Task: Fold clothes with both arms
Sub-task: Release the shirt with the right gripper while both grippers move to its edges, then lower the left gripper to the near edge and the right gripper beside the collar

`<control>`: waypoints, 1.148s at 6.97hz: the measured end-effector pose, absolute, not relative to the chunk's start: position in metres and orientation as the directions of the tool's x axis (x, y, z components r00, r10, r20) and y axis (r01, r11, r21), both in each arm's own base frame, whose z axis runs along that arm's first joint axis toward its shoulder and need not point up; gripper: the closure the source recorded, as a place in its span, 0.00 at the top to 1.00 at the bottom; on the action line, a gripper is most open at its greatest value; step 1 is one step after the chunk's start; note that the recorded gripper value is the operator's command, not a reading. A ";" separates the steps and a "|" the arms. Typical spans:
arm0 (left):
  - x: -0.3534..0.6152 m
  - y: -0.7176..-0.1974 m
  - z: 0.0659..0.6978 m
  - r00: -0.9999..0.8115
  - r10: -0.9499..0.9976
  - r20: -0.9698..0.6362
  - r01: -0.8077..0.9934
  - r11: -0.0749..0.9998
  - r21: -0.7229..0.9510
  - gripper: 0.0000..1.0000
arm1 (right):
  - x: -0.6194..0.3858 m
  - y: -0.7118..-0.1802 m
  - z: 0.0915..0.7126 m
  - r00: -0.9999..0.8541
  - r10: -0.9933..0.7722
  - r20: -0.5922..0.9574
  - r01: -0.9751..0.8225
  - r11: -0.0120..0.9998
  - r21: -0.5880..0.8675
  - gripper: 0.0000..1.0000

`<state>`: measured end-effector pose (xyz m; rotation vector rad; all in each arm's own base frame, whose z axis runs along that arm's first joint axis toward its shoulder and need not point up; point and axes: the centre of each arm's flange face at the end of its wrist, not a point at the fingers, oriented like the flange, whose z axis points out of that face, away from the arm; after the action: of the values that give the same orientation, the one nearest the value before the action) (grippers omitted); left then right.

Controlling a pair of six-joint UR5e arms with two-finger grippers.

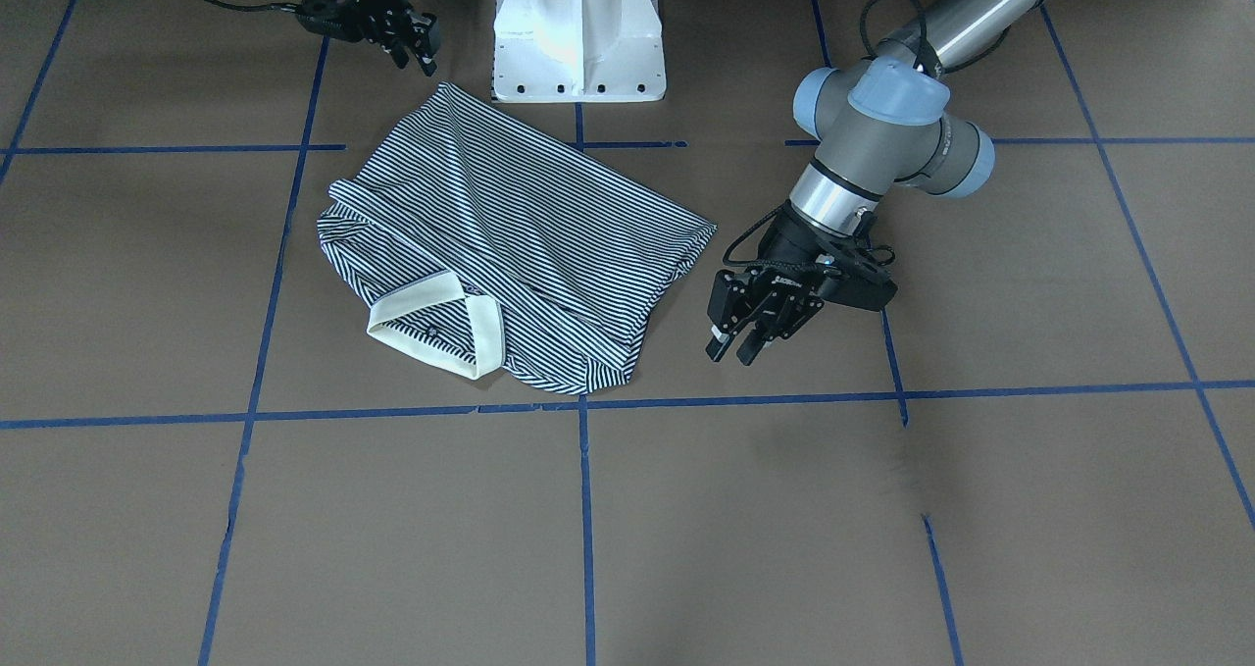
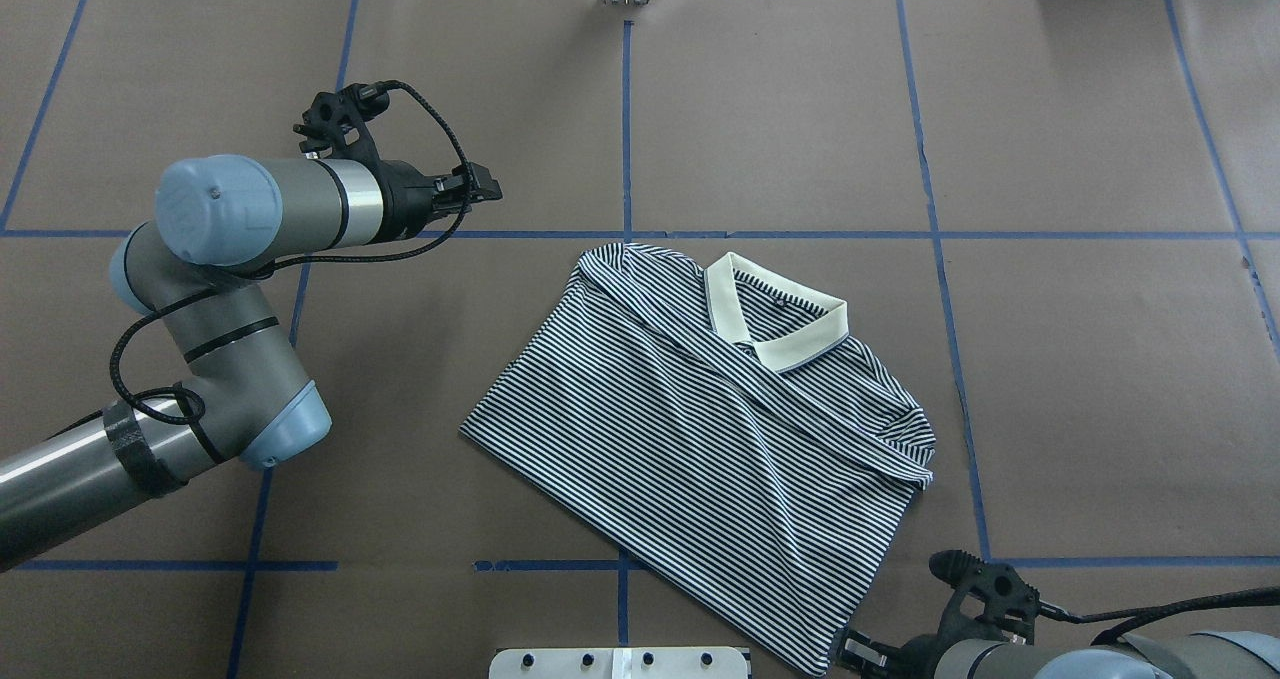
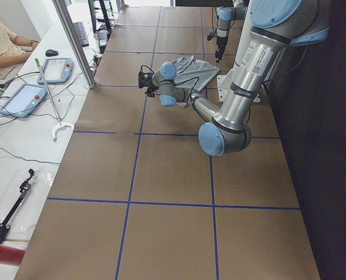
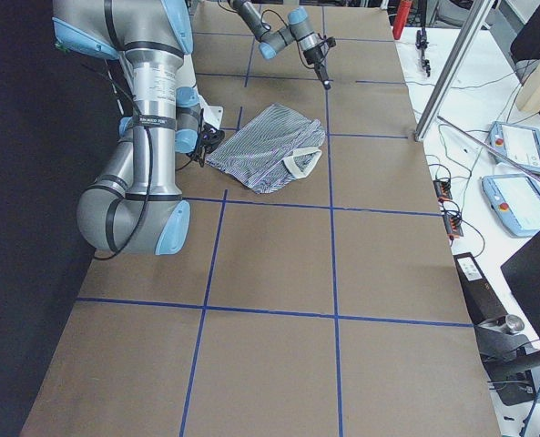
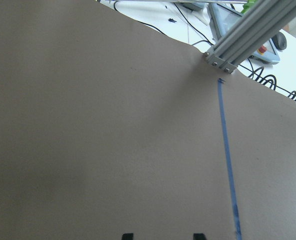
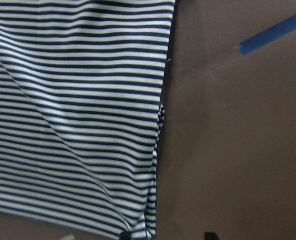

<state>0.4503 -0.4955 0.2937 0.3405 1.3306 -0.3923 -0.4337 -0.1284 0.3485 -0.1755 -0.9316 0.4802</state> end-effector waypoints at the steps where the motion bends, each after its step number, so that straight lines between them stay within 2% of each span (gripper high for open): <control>1: 0.445 -0.459 0.292 0.160 -0.101 -0.982 0.405 0.914 -0.028 0.61 | -0.420 -0.166 0.340 0.442 0.505 0.741 -0.398 0.851 -0.342 1.00; 3: 0.447 -0.394 0.298 0.211 -0.148 -0.966 0.368 0.928 -0.062 0.66 | -0.389 -0.247 0.319 0.338 0.526 0.780 -0.511 0.799 -0.318 1.00; 5: 0.487 -0.354 0.304 0.341 -0.189 -0.921 0.378 0.925 -0.050 0.68 | -0.382 -0.308 0.310 0.311 0.511 0.802 -0.551 0.784 -0.286 1.00; 8: 0.523 -0.325 0.307 0.441 -0.217 -0.871 0.356 0.933 -0.052 0.67 | -0.388 -0.340 0.312 0.318 0.499 0.806 -0.573 0.779 -0.256 1.00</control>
<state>0.5235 -0.3250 0.3068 0.1463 1.0560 -0.3572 -0.3879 -0.3396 0.3120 0.0814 -1.0283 0.7059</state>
